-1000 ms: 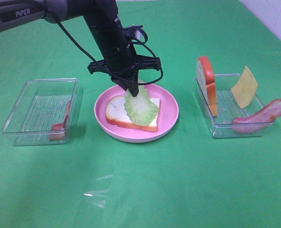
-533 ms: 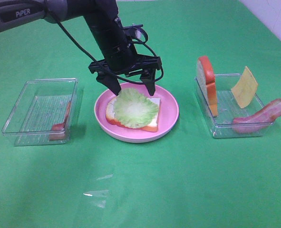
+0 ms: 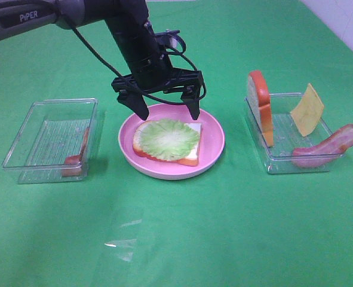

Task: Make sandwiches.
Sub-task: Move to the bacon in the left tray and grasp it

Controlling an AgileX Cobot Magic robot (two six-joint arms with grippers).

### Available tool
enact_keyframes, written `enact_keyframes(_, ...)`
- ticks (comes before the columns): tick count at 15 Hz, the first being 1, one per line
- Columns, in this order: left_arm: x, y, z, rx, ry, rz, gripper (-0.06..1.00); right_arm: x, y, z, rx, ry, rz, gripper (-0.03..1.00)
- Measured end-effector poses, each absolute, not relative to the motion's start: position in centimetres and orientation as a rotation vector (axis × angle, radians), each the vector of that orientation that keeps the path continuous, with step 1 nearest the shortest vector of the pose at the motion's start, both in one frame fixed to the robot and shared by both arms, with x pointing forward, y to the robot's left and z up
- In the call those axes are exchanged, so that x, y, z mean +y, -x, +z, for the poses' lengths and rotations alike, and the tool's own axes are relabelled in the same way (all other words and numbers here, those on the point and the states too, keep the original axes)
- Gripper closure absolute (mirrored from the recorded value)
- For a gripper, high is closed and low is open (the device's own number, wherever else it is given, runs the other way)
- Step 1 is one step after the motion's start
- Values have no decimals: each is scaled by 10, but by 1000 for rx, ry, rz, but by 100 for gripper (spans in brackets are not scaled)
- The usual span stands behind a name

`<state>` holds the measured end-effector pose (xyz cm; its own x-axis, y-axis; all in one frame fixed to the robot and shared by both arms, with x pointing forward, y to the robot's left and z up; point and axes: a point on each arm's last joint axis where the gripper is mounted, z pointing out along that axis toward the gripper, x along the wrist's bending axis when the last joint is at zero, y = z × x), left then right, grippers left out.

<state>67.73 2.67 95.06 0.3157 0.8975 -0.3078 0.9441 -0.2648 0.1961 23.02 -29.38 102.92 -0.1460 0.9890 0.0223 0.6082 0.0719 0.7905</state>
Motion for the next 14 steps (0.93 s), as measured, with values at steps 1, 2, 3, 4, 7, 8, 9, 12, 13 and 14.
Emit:
enact_keyframes(1, 27, -678, 953, 1645, -2253, -183, -4, -294, -230, 1029, 1813, -1583, 911, 4)
enact_keyframes(2, 28, -678, 955, 1642, -2260, -174, -4, -294, -230, 1029, 1813, -1583, 911, 4)
enact_keyframes(3, 29, -682, 966, 1618, -2267, -106, -4, -294, -230, 1029, 1813, -1583, 911, 4)
enact_keyframes(4, 30, -687, 982, 1581, -2250, -28, -4, -294, -230, 1029, 1813, -1583, 911, 4)
enact_keyframes(7, 36, -692, 1008, 1553, -2199, 34, -4, -294, -230, 1029, 1813, -1583, 911, 4)
enact_keyframes(8, 48, -694, 1026, 1554, -2163, 65, -4, -294, -230, 1029, 1813, -1583, 911, 4)
enact_keyframes(9, 52, -694, 1032, 1556, -2151, 75, -4, -294, -230, 1029, 1813, -1583, 911, 4)
enact_keyframes(12, 89, -694, 1084, 1561, -2038, 167, -4, -294, -230, 1029, 1813, -1583, 911, 4)
enact_keyframes(13, 103, -692, 1104, 1560, -1995, 203, -4, -294, -230, 1029, 1813, -1583, 911, 4)
enact_keyframes(14, 115, -688, 1120, 1561, -1960, 228, -4, -294, -230, 1029, 1813, -1583, 911, 4)
